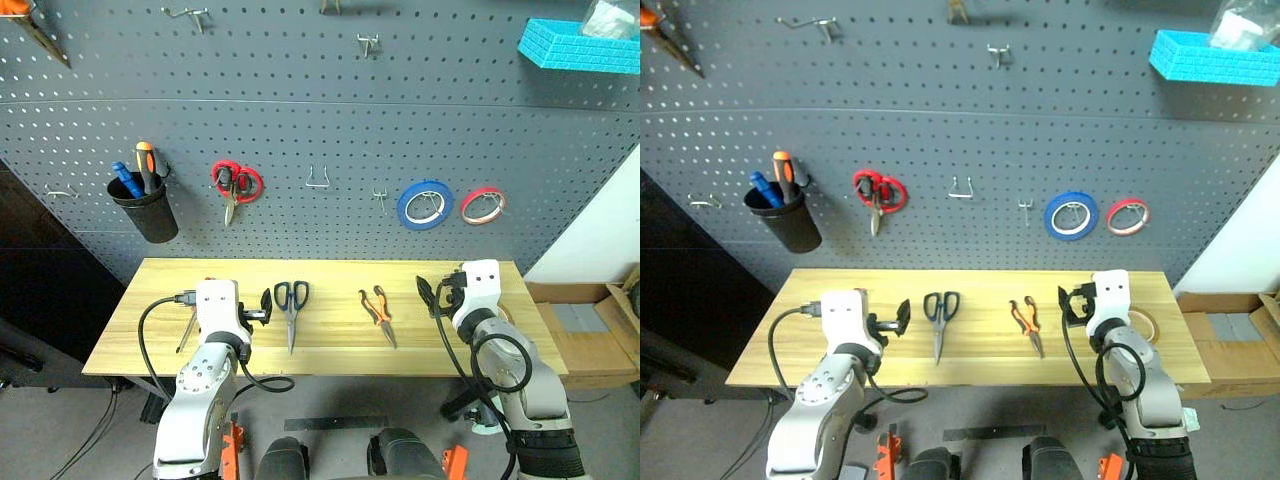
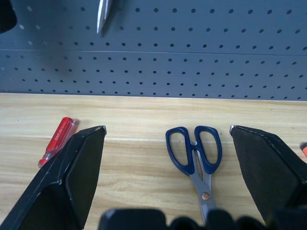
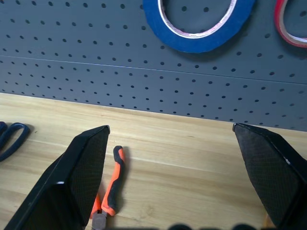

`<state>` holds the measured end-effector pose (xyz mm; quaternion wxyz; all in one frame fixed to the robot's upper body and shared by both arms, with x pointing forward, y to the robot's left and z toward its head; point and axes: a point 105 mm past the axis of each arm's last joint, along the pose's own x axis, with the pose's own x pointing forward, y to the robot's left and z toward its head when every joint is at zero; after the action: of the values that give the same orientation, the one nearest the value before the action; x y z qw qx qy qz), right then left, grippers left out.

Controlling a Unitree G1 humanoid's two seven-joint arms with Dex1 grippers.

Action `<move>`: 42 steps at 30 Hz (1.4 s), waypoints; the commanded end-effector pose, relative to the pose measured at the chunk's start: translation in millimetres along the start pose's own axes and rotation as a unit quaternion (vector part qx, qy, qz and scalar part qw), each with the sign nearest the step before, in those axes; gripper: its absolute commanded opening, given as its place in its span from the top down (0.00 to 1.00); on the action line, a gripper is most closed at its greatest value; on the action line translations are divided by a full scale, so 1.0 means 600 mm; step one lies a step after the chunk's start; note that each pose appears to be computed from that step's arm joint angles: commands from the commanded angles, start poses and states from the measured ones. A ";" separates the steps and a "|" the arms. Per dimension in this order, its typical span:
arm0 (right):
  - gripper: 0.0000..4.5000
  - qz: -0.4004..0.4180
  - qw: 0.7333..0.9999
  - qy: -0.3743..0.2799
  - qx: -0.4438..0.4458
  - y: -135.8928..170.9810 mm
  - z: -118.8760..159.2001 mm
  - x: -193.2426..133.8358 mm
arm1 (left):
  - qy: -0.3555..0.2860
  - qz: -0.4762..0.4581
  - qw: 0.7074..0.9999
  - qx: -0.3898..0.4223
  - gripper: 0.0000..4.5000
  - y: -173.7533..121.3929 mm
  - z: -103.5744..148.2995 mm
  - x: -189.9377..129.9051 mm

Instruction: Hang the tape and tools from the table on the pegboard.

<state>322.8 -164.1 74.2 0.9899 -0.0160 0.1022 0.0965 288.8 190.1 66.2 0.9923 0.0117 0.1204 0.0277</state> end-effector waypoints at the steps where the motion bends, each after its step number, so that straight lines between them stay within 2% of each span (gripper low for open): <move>1: 0.00 -0.001 1.000 -0.026 -0.010 -0.002 0.028 -0.002 | -0.014 0.024 1.000 0.001 0.01 0.019 0.014 -0.006; 5: 0.00 -0.004 1.000 -0.027 -0.012 -0.006 0.030 -0.002 | -0.015 0.027 0.999 0.017 0.01 0.024 0.014 -0.007; 15: 0.00 -0.009 1.000 -0.015 -0.010 -0.009 0.026 -0.004 | -0.030 0.029 0.999 -0.009 0.01 0.034 0.017 -0.016; 32: 0.00 -0.005 1.000 0.010 -0.017 -0.013 0.017 -0.011 | -0.026 0.008 1.000 -0.016 0.01 0.021 0.010 -0.016; 35: 0.00 0.001 0.999 0.032 -0.024 -0.019 0.014 -0.010 | -0.027 -0.049 0.998 -0.035 0.01 -0.013 0.020 -0.008; 37: 0.00 0.033 0.997 0.067 -0.035 -0.017 0.007 -0.004 | -0.029 -0.158 0.985 -0.069 0.01 -0.077 0.037 -0.007; 40: 0.00 0.072 0.988 0.127 -0.057 -0.030 -0.009 0.006 | -0.019 -0.322 0.940 -0.113 0.01 -0.168 0.065 -0.021; 42: 0.00 0.078 0.983 0.152 -0.065 -0.045 -0.012 0.013 | -0.005 -0.392 0.910 -0.135 0.01 -0.204 0.079 -0.032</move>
<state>332.9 -186.8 65.5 0.9537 -0.0857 0.2355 0.1664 294.9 82.0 101.4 0.9387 -0.1465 0.1109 -0.2917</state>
